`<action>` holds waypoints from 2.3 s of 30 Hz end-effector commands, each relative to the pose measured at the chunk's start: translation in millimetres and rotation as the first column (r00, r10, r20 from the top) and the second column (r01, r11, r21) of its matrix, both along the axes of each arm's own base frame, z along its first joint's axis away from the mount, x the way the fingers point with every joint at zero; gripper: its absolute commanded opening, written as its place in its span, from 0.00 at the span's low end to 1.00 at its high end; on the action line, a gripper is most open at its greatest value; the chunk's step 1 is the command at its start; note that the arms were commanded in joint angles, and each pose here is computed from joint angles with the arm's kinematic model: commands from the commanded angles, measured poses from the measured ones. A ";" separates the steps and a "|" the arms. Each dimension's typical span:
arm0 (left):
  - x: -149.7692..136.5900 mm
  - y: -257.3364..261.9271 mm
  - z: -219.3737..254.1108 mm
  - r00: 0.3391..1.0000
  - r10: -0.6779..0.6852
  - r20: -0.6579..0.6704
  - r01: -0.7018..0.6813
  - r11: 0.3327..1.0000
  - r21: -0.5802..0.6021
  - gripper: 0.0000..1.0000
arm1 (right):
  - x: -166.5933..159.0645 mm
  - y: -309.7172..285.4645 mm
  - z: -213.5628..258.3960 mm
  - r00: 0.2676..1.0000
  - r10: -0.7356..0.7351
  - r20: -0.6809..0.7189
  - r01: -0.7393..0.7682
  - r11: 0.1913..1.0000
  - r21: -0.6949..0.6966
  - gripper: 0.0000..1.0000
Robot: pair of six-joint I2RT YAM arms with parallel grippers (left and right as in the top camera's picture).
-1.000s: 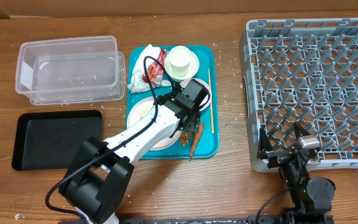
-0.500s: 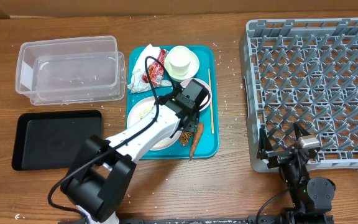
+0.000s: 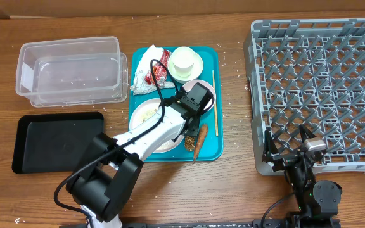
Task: Sort waste into correct bins and load items into the dishwasher
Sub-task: 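Lower the left gripper and pinch the rim of the white plate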
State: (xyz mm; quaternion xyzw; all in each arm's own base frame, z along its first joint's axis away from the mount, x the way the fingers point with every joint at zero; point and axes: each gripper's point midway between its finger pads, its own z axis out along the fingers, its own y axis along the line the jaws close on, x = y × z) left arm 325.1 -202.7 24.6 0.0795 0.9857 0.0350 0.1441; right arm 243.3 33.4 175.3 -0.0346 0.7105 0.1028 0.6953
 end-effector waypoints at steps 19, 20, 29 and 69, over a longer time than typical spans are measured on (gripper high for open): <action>-4.7 6.7 -7.9 1.000 0.003 -0.025 -0.003 1.000 0.026 0.31 | 0.4 -2.3 -2.0 1.000 -0.012 0.002 0.012 1.000 0.003 1.00; -4.9 6.9 -8.0 1.000 0.003 -0.025 -0.002 1.000 0.027 0.28 | 0.4 -2.3 -2.0 1.000 -0.012 0.002 0.012 1.000 0.003 1.00; -3.1 5.2 -3.0 1.000 -0.007 -0.026 0.008 1.000 0.028 0.17 | 0.4 -2.3 -2.0 1.000 -0.012 0.002 0.012 1.000 0.003 1.00; 1.0 3.6 49.8 0.998 0.058 -0.037 -0.055 0.996 0.074 0.04 | 0.4 -2.3 -2.0 1.000 -0.012 0.002 0.012 1.000 0.003 1.00</action>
